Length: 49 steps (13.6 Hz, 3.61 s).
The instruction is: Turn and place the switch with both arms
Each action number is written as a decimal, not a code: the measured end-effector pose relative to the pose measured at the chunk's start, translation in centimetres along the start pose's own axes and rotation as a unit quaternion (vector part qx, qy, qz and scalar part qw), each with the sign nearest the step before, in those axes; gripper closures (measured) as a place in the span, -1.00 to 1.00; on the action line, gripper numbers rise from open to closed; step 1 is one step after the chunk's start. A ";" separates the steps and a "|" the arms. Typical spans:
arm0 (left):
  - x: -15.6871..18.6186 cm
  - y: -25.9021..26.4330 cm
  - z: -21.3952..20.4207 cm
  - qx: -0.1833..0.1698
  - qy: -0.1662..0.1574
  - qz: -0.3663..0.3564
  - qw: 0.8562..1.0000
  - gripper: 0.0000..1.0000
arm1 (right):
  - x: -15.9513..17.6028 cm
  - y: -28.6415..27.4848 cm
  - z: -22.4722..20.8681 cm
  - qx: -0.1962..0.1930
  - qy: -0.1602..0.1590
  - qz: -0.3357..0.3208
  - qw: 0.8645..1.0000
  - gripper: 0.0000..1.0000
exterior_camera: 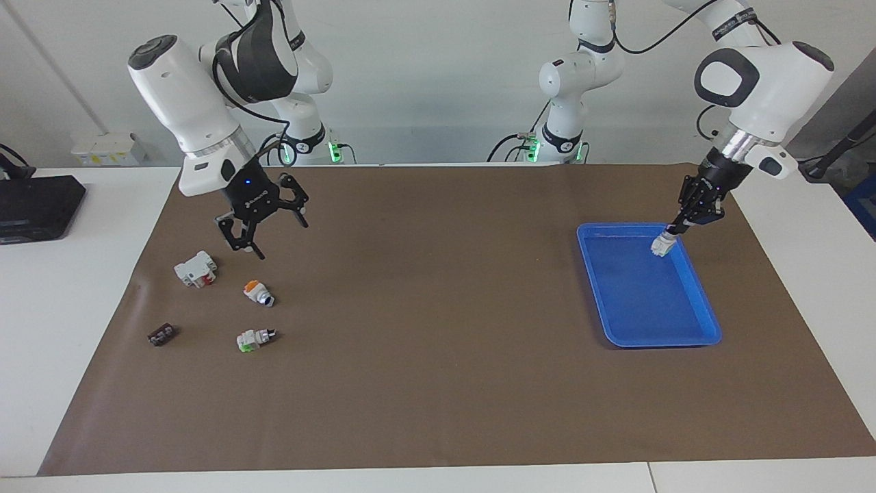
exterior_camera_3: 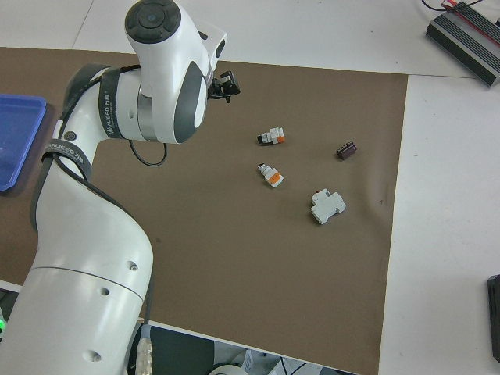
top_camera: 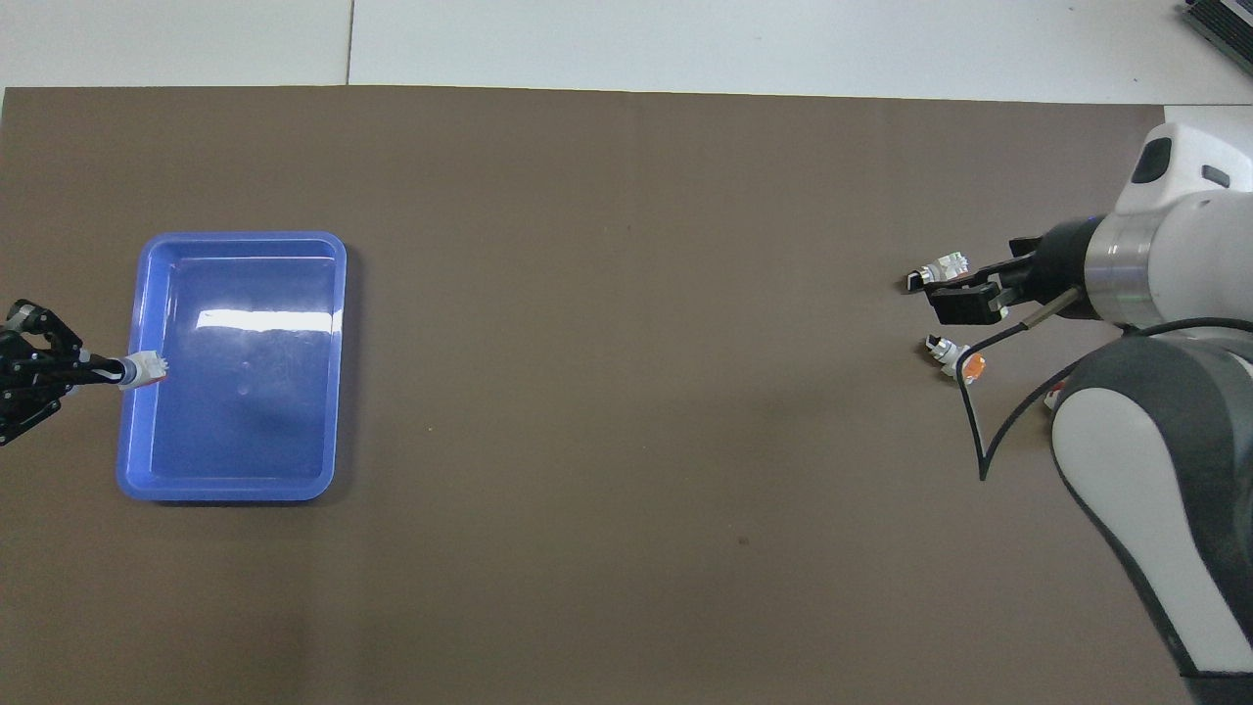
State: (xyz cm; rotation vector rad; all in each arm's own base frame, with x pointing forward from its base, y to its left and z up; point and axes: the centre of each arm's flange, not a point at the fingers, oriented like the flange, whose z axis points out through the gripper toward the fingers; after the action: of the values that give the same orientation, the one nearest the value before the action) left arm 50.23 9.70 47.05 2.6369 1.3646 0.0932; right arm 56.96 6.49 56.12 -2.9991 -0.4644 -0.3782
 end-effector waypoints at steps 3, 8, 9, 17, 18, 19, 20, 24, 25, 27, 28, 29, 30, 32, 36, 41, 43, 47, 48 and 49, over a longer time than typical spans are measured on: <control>0.2 -0.9 4.0 0.024 -0.017 0.096 0.995 0.79 | 0.1 0.6 -3.9 -0.026 -0.032 0.068 0.997 -1.00; 1.2 -2.6 7.8 0.076 -0.031 0.227 0.971 0.79 | -2.1 5.4 -9.2 -0.036 -0.076 0.163 0.983 -1.00; 1.2 -2.7 7.8 0.081 -0.032 0.245 0.966 0.79 | -2.4 5.8 -9.6 -0.036 -0.082 0.183 0.979 -1.00; 1.1 -0.5 5.5 0.086 -0.051 0.301 0.948 -0.24 | -3.4 7.1 -9.6 -0.029 -0.103 0.223 0.969 -1.00; 0.9 1.5 4.1 0.084 -0.052 0.313 0.944 -0.37 | -3.4 7.1 -9.3 -0.028 -0.107 0.222 0.969 -1.00; 0.6 3.7 2.7 0.083 -0.055 0.328 0.939 -0.37 | -3.4 6.9 -9.1 -0.030 -0.110 0.219 0.969 -1.00; 0.0 6.2 1.0 0.080 -0.058 0.346 0.933 -0.37 | -3.4 6.9 -8.9 -0.034 -0.113 0.217 0.969 -1.00; -4.1 15.1 -3.4 0.077 -0.081 0.413 0.904 -0.37 | -4.0 8.6 -8.7 -0.040 -0.117 0.230 0.965 -1.00; -5.4 16.5 -3.7 0.079 -0.087 0.427 0.897 -0.37 | -4.1 8.6 -8.7 -0.040 -0.119 0.230 0.965 -1.00; -8.0 18.5 -4.0 0.081 -0.093 0.450 0.884 -0.39 | -3.8 7.5 -8.5 -0.040 -0.124 0.220 0.967 -1.00; -8.9 19.1 -4.5 0.084 -0.094 0.459 0.879 -0.39 | -3.6 6.8 -8.4 -0.040 -0.125 0.214 0.968 -1.00; -9.4 19.3 -5.1 0.088 -0.093 0.464 0.876 -0.41 | -3.4 6.4 -8.4 -0.041 -0.125 0.210 0.969 -1.00; -9.6 19.4 -6.1 0.091 -0.092 0.466 0.875 -0.41 | -3.4 6.3 -8.3 -0.041 -0.125 0.208 0.969 -1.00; -9.7 19.2 -8.2 0.096 -0.097 0.465 0.875 -0.42 | -3.3 6.0 -8.4 -0.043 -0.126 0.205 0.970 -1.00; -10.5 18.2 -12.4 0.112 -0.118 0.463 0.871 -0.43 | -3.3 5.8 -8.5 -0.060 -0.133 0.197 0.970 -1.00; -15.7 18.2 -16.2 0.130 -0.106 0.490 0.855 -0.51 | -3.4 5.8 -8.5 -0.058 -0.135 0.198 0.969 -1.00; -17.4 17.7 -15.9 0.138 -0.104 0.494 0.852 -0.79 | -3.5 5.7 -8.4 -0.055 -0.139 0.198 0.969 -1.00; -16.5 17.5 -13.5 0.119 -0.070 0.491 0.860 -0.96 | -3.5 5.7 -8.4 -0.055 -0.141 0.198 0.968 -1.00; -15.9 17.4 -13.2 0.112 -0.061 0.488 0.864 -0.98 | -3.6 5.7 -8.4 -0.055 -0.141 0.198 0.968 -1.00; -15.0 17.2 -13.2 0.107 -0.053 0.481 0.868 -0.98 | -3.6 5.7 -8.4 -0.055 -0.141 0.198 0.968 -1.00</control>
State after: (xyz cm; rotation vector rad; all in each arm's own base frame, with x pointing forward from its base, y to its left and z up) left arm 53.64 -10.68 63.47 3.1611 -0.0934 -0.0866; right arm 53.48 -0.93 63.08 -3.1581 0.1530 0.0593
